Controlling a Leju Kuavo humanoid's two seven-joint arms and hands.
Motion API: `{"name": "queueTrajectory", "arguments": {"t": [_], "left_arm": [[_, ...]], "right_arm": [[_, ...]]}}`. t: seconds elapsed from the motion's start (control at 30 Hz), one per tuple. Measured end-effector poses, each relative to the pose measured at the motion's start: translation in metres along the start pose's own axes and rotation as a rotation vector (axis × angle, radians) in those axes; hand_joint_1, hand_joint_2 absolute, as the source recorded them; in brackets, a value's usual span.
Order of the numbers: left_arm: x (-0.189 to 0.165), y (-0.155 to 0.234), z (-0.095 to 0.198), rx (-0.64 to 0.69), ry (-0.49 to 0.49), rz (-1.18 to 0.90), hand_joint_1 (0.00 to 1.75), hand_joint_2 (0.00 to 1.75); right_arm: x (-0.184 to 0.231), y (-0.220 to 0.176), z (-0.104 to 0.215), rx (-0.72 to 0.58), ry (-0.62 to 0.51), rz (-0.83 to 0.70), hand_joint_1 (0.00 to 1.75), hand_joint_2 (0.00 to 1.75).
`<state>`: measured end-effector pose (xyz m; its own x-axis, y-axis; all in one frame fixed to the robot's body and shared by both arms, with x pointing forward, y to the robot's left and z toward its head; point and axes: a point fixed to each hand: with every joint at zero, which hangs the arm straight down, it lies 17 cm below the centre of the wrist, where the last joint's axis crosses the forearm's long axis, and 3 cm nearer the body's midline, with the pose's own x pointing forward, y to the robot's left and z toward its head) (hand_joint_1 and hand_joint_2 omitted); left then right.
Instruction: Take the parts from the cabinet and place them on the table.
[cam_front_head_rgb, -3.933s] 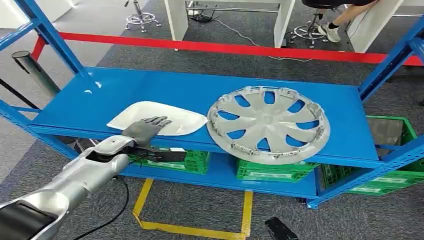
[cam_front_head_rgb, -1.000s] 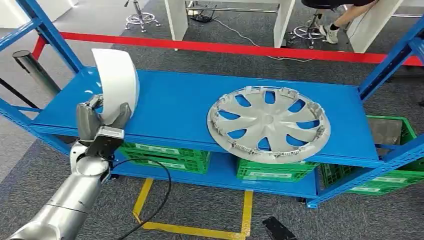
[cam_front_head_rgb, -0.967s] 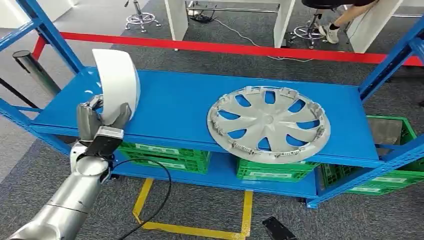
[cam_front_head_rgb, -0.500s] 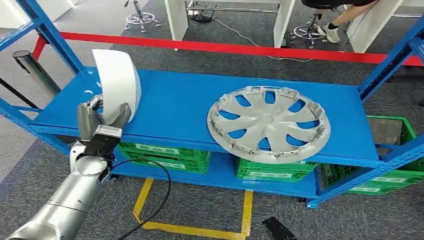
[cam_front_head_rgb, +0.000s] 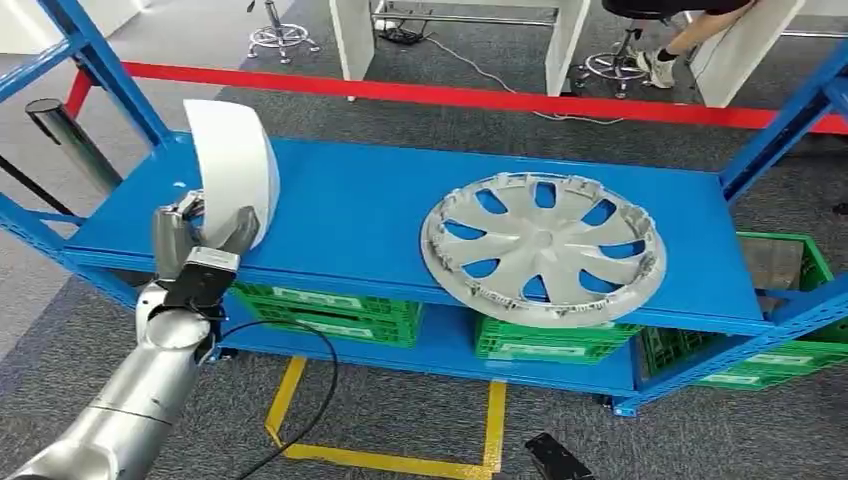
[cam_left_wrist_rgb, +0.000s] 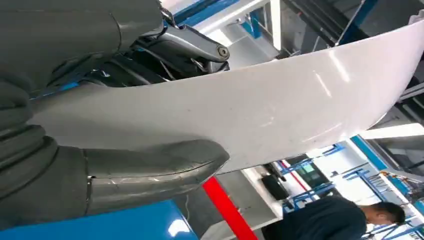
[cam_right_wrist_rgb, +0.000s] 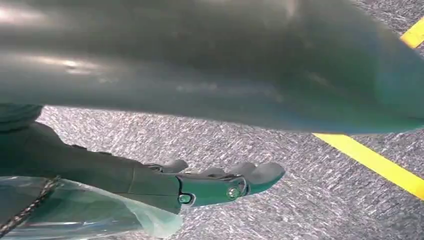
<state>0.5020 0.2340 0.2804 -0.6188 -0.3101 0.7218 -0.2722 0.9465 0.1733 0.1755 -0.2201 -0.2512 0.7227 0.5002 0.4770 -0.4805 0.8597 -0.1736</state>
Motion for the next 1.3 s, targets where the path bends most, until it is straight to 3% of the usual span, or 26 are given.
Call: {"name": "queueTrajectory", "arguments": {"t": [1.07,1.3], "left_arm": [[-0.008,0.005,0.003,-0.006,0.024,0.007,1.75,1.75],[-0.026,0.003,0.030,-0.040,0.084,-0.018,1.75,1.75]], "right_arm": [[-0.001,-0.006,-0.001,-0.020,0.012,-0.032,0.00,0.00],[0.004,-0.027,-0.004,-0.074,0.004,-0.069,0.00,0.00]]}}
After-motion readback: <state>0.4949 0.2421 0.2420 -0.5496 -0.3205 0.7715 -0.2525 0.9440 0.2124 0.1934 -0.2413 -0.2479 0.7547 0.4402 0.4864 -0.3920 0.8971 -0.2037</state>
